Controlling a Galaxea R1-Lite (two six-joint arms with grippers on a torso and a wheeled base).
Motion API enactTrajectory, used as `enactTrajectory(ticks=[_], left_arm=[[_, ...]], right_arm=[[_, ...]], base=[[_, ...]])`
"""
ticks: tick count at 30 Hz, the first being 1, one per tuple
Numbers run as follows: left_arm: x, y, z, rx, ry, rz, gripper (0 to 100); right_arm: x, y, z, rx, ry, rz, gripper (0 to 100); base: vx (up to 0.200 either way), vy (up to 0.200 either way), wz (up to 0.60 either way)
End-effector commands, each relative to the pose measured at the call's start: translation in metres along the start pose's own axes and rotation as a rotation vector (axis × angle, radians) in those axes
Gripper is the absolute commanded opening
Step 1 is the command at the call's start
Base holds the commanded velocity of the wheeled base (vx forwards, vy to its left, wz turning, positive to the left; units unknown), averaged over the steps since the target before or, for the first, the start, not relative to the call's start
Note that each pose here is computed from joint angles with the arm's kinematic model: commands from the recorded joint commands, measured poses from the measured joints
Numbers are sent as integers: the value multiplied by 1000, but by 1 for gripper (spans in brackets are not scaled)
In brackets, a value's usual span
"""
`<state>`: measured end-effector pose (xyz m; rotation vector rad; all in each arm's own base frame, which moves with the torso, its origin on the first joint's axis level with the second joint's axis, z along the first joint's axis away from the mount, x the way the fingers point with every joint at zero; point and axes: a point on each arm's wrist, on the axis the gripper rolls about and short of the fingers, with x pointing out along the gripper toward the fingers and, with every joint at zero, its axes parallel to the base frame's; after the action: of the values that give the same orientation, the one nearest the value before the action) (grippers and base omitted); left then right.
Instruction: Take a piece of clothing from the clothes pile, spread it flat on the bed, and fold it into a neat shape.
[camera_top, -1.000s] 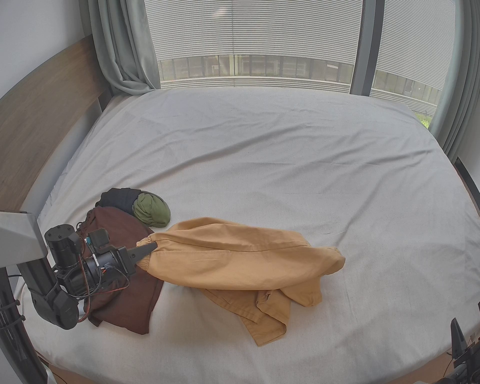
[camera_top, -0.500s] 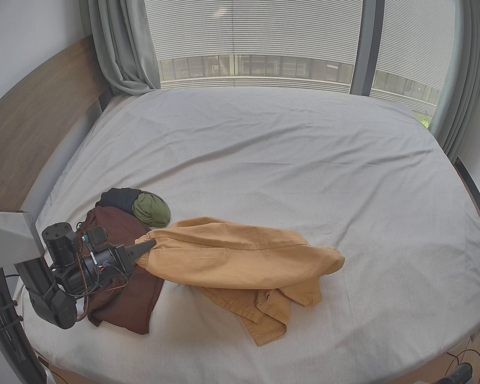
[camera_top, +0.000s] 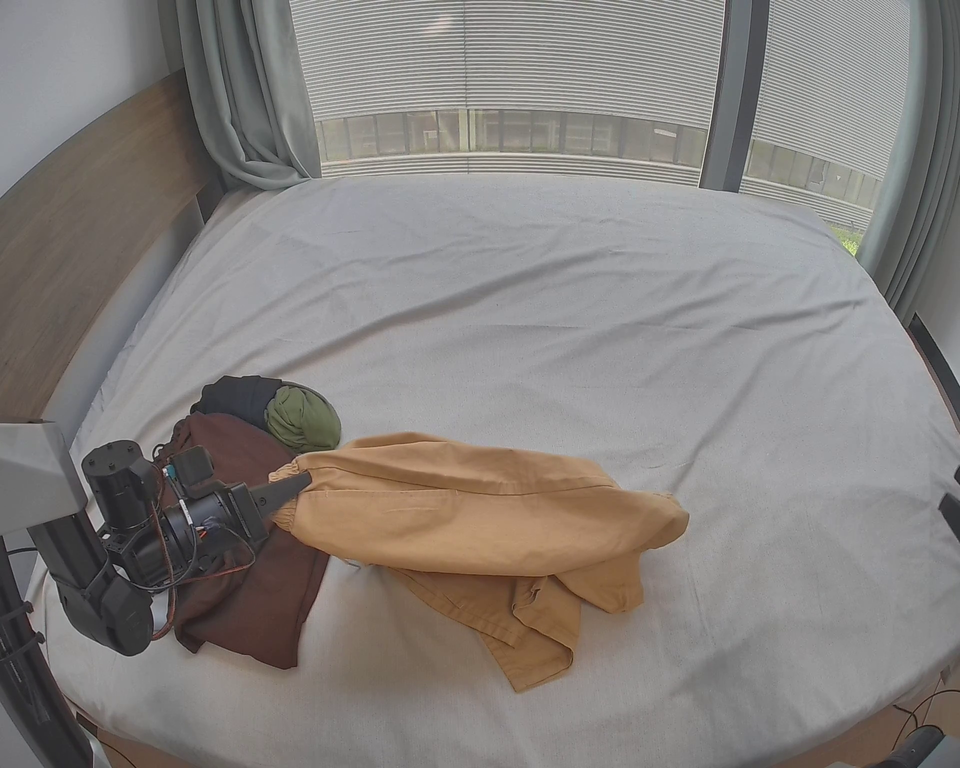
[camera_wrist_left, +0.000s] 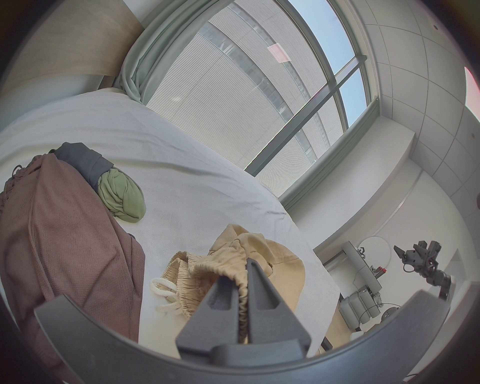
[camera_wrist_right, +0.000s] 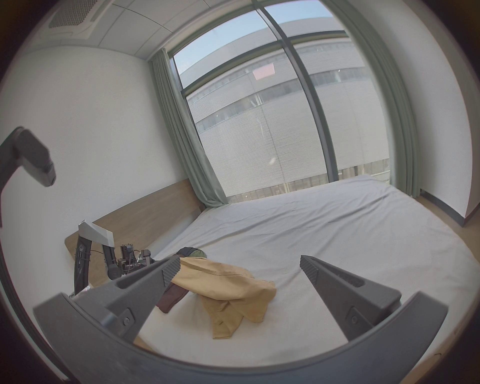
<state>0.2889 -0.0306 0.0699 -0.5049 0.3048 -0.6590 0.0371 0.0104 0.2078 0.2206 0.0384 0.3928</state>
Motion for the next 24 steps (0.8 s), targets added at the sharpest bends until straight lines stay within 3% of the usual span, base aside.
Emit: enactTrajectory(ticks=[1, 6, 13, 24], left_arm=[[-1, -4, 4, 11, -13, -8, 0], [-1, -5, 3, 12, -10, -11, 0], [-5, -8, 6, 16, -19, -16, 0], [-2, -5, 3, 13, -6, -14, 0]], right_arm=[[54, -7, 21, 44, 123, 44, 100], [89, -14, 25, 44, 187, 42, 100], [132, -27, 10, 33, 175, 81, 100], [175, -51, -46, 113, 307, 47, 100]], base=[[0, 0, 0], [0, 0, 0], [0, 0, 0], [0, 0, 0]])
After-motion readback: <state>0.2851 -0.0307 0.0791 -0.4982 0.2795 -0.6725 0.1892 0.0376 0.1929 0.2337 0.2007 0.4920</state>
